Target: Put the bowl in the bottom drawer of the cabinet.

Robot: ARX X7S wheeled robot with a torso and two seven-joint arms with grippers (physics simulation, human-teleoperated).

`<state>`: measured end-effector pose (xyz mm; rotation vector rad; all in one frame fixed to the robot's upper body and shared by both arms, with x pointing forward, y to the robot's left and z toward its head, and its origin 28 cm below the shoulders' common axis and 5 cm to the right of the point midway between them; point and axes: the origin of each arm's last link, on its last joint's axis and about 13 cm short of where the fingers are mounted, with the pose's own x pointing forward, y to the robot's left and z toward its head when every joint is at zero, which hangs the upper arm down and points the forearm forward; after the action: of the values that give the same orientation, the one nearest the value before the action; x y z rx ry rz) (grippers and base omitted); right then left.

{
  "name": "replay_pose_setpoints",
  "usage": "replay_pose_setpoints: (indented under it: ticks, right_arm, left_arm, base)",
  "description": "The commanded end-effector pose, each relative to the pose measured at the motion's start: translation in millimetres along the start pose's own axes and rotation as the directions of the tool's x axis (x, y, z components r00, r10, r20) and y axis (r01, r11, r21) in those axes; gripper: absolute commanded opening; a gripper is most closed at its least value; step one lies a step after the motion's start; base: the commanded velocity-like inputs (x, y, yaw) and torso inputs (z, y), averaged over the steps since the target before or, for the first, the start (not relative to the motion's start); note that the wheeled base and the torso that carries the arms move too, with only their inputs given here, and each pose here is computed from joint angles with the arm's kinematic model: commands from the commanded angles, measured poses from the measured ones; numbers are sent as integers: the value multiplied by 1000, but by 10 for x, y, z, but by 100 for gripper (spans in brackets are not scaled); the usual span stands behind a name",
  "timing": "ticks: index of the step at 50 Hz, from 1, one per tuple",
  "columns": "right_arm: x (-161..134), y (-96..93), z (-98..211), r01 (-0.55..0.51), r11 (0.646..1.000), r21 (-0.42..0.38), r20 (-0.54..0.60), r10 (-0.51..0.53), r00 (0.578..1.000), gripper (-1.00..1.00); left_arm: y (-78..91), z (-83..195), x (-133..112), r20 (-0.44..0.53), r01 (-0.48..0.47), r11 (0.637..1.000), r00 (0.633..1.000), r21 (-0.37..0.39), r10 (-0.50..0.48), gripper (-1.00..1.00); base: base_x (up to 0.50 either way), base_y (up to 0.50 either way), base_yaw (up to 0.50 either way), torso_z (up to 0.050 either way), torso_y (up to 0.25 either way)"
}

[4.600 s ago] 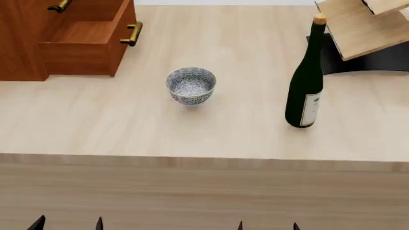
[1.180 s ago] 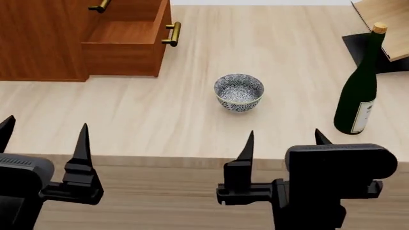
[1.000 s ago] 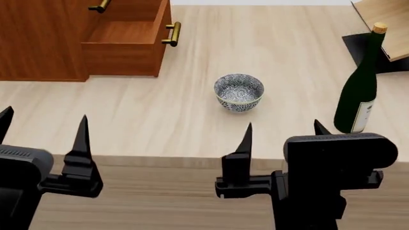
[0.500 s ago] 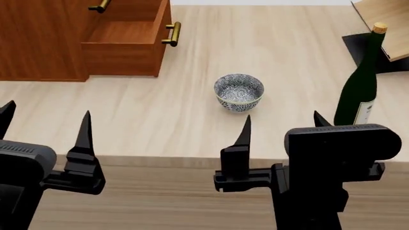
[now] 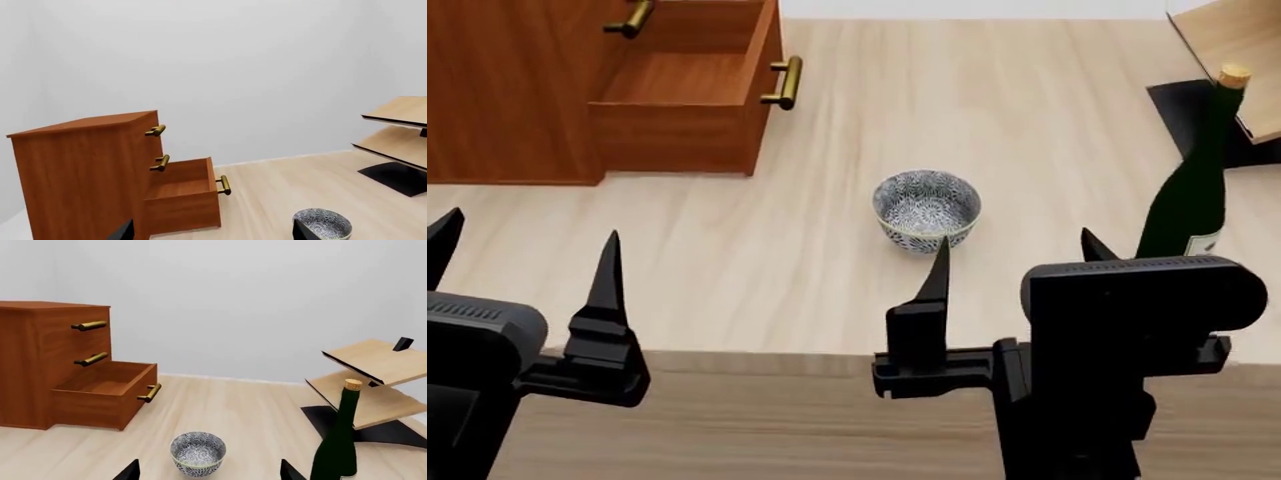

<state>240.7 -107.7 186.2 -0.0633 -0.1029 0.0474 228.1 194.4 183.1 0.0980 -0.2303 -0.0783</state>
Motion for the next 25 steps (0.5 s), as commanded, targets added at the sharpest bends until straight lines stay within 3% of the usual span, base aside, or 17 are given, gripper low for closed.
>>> replay_pose_setpoints:
  ticks: [1,25]
  right_arm:
    - [2,0,7,0,1000,1,1,0,1000,100]
    - [0,4,20,-8,1000,-1,4,8,1000,100]
  left_arm:
    - [-3,5,-1,1,3,1000,1000,0,-3,100]
    - [0,6,-1,4,3,1000,1000,1,-3,100]
  base:
    - [211,0,0,0,0]
    - [211,0,0,0,0]
